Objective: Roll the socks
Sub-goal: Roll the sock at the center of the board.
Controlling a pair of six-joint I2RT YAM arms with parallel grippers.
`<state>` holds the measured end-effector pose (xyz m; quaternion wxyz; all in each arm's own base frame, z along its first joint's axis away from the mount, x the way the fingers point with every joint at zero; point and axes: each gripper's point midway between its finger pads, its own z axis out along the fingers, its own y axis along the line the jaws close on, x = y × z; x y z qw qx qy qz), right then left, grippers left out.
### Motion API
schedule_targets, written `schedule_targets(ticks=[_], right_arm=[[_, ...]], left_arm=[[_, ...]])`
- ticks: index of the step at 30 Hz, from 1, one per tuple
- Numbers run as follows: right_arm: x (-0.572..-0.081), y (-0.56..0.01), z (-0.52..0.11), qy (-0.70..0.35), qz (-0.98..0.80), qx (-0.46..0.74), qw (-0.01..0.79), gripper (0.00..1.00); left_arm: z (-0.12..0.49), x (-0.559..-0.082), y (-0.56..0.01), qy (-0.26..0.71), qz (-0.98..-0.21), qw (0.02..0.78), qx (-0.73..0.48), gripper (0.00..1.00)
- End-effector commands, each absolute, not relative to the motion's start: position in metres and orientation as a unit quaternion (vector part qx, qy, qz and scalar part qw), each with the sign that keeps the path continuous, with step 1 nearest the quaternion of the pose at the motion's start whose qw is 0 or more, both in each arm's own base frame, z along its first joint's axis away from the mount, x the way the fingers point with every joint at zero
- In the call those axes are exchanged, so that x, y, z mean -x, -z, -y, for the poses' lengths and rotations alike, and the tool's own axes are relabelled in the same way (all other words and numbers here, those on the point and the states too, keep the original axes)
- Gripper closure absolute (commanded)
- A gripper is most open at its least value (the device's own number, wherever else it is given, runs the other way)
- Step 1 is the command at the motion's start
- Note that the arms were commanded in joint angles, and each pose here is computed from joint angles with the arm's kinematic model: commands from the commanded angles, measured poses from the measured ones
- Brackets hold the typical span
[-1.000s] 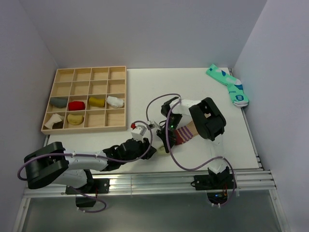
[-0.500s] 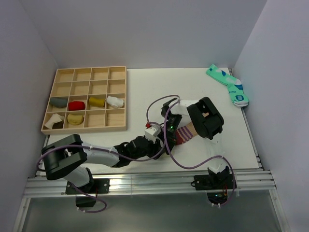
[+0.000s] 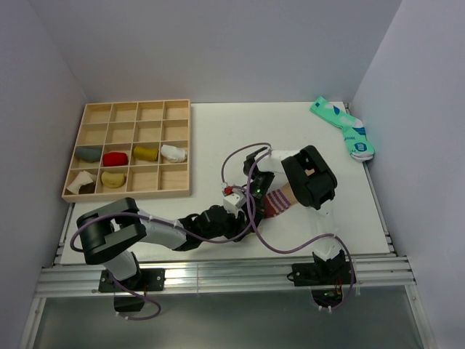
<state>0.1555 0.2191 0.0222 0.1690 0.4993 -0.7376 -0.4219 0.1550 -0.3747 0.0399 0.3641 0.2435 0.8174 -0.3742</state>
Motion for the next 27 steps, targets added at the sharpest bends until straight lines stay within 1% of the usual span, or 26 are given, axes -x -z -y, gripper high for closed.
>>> schedule_targets(ticks=[1,4,6,7,10,11,12,18,24,27], right_arm=[[-0.173,-0.005,-0.215,0.395,0.744,-0.521,0.137,0.74],[-0.176,-0.004,-0.215,0.39,0.749,-0.521,0.127,0.73],[-0.178,-0.004,-0.214,0.384,0.754,-0.518,0.121,0.71],[-0.182,-0.003,-0.214,0.376,0.757,-0.524,0.107,0.69],[-0.185,-0.003,-0.216,0.368,0.763,-0.525,0.085,0.66],[-0.188,-0.009,-0.216,0.362,0.767,-0.524,0.073,0.63],[-0.19,-0.011,-0.217,0.361,0.767,-0.526,0.065,0.62],[-0.202,-0.029,-0.213,0.333,0.778,-0.532,0.005,0.55],[-0.214,-0.048,-0.203,0.325,0.787,-0.522,-0.049,0.54],[-0.221,-0.062,-0.195,0.316,0.788,-0.52,-0.09,0.53]], left_arm=[[0.387,-0.151,-0.049,0.405,-0.802,0.364,-0.248,0.64],[0.385,-0.15,-0.044,0.405,-0.807,0.356,-0.24,0.71],[0.383,-0.15,-0.041,0.405,-0.811,0.352,-0.234,0.78],[0.383,-0.149,-0.039,0.404,-0.813,0.349,-0.233,0.85],[0.381,-0.148,-0.031,0.396,-0.824,0.336,-0.228,0.91],[0.381,-0.148,-0.03,0.394,-0.826,0.333,-0.226,0.97],[0.379,-0.147,-0.023,0.387,-0.833,0.326,-0.225,0.99],[0.371,-0.143,-0.009,0.381,-0.851,0.296,-0.208,1.0],[0.361,-0.142,0.004,0.365,-0.873,0.266,-0.184,1.0],[0.36,-0.144,0.007,0.357,-0.882,0.253,-0.173,1.0]])
